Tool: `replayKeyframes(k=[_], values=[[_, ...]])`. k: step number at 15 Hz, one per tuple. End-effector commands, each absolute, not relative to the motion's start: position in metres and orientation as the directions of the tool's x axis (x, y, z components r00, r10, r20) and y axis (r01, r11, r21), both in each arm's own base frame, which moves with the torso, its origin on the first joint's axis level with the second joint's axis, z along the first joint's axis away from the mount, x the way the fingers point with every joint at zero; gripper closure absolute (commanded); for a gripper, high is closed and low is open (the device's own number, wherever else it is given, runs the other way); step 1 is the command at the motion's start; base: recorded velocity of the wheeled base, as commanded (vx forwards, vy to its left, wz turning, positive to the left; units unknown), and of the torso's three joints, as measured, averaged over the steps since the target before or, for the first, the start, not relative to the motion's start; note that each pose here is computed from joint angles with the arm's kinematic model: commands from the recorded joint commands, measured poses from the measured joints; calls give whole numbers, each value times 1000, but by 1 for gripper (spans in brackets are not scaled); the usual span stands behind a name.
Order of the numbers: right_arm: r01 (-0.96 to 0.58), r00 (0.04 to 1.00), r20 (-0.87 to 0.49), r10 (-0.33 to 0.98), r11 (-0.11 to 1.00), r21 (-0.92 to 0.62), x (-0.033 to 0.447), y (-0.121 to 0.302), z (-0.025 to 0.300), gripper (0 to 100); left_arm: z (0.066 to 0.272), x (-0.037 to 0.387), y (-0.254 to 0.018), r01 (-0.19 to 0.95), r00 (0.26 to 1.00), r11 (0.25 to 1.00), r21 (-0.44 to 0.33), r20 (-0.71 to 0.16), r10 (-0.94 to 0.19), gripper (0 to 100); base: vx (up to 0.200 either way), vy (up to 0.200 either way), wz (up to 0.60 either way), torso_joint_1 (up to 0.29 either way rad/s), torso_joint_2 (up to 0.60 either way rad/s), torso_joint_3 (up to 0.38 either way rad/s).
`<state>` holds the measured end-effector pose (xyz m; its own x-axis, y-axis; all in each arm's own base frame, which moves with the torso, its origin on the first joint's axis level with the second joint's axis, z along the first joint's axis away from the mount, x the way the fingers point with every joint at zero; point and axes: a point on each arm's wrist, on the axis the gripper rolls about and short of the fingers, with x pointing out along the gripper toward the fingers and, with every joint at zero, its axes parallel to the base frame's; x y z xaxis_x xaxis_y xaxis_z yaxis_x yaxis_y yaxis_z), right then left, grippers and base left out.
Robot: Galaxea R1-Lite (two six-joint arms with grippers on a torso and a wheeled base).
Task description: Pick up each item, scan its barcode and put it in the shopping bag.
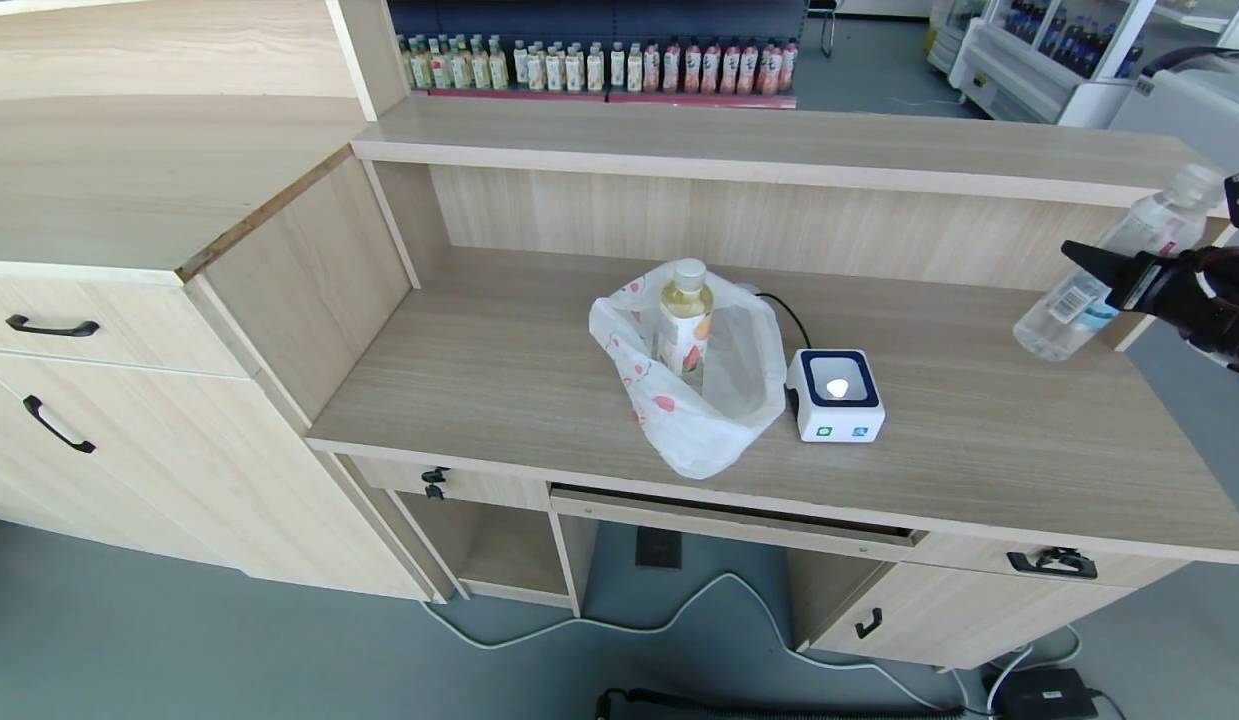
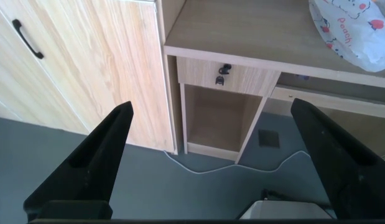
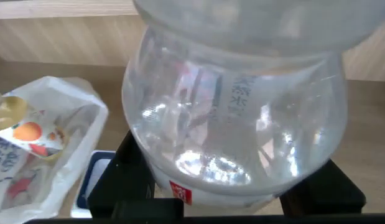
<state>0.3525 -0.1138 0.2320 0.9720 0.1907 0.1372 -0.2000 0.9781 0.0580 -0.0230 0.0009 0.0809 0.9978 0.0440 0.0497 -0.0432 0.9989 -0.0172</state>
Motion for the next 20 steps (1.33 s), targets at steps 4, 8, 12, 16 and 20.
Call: replayKeyframes(k=[4, 8, 12, 16, 20], values=[[-663, 746, 216, 630, 671, 331, 274, 10, 281, 100, 81, -23, 1, -44, 998, 999, -17, 51, 44, 0, 0, 0, 0, 0, 0, 0], [-849, 489, 286, 824, 374, 373, 222, 77, 309, 100, 81, -23, 1, -44, 998, 999, -17, 51, 44, 0, 0, 0, 0, 0, 0, 0], [-898, 362, 302, 882, 243, 366, 198, 102, 314, 100, 81, -23, 1, -44, 998, 999, -16, 51, 44, 0, 0, 0, 0, 0, 0, 0], [-923, 217, 333, 917, 82, 376, 160, 113, 325, 100, 81, -23, 1, -44, 998, 999, -17, 51, 44, 0, 0, 0, 0, 0, 0, 0], [-928, 168, 319, 933, 40, 371, 151, 112, 322, 100, 81, -23, 1, -44, 998, 999, -17, 51, 44, 0, 0, 0, 0, 0, 0, 0]])
